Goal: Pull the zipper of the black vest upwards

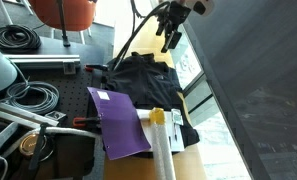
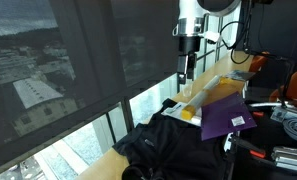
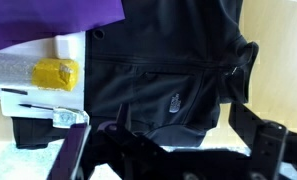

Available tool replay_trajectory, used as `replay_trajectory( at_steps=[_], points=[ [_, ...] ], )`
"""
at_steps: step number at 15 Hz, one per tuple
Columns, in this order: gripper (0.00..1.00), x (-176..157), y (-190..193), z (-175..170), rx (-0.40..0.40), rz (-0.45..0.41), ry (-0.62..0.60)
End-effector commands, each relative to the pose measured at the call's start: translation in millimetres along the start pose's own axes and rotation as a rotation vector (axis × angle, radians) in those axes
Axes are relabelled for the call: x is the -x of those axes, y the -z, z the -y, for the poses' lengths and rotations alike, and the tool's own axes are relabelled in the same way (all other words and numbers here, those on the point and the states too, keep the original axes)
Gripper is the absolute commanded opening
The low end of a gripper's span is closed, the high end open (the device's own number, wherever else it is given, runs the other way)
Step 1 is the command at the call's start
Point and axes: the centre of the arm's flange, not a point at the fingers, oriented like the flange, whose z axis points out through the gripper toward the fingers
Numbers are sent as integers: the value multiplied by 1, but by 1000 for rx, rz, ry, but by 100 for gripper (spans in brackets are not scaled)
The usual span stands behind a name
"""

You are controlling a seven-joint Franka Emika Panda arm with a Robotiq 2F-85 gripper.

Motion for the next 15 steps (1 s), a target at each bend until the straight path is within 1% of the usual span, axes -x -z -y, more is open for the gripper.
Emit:
replay_trajectory(
  at_steps=[1, 3, 4, 7, 15],
  points=[
    [100, 10, 28, 3, -3, -13, 14],
    [100, 11, 35, 6, 4, -42, 31],
    [100, 3, 24, 4, 3, -26, 11],
    [100, 4, 31, 5, 4, -37, 18],
    [100, 5, 30, 5, 4, -35, 19]
  ],
)
